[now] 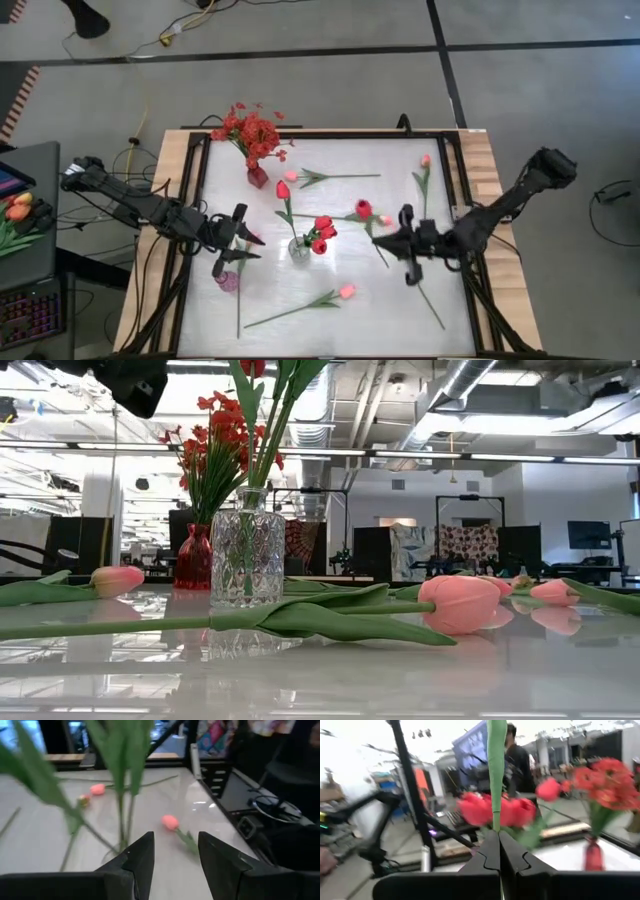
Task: Sort flowers into vase by color
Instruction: Put the red flower into the transparent vase
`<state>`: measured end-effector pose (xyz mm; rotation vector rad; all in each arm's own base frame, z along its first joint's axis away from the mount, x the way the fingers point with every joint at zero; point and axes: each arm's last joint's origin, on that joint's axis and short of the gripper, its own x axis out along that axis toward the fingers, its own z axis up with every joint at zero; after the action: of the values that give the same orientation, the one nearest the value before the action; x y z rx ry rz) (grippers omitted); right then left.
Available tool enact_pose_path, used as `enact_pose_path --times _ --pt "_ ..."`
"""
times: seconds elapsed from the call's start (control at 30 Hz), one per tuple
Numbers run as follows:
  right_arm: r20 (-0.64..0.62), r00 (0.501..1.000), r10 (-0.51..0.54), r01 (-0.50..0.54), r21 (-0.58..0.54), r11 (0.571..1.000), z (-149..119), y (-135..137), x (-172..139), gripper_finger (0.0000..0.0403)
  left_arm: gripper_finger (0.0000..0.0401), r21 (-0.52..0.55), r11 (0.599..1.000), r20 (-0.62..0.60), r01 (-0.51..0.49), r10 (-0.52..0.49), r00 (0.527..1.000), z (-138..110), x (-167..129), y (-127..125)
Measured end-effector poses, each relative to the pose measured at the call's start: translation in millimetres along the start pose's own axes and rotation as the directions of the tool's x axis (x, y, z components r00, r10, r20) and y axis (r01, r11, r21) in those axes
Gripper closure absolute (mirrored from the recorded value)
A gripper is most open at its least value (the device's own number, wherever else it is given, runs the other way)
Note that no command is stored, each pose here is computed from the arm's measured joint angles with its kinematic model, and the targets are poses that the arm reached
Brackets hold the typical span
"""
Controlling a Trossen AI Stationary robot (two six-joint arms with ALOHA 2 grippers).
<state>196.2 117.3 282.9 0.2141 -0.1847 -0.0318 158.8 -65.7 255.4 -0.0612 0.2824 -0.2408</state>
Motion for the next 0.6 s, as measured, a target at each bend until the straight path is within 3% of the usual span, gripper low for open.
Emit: enact_pose_path --times 0.2,0.6 --pt "0.042 0.996 0.075 -0.074 -0.017 0.997 -9 40 6 0.0387 0.0262 0.056 0.99 0.064 0.127 -0.13 0.989 5 10 -15" --pt "-0.011 0.998 0.059 -0.06 -0.093 0.994 -54 106 89 0.0387 0.0262 0.107 0.965 0.222 0.241 -0.26 0.94 2 53 -49"
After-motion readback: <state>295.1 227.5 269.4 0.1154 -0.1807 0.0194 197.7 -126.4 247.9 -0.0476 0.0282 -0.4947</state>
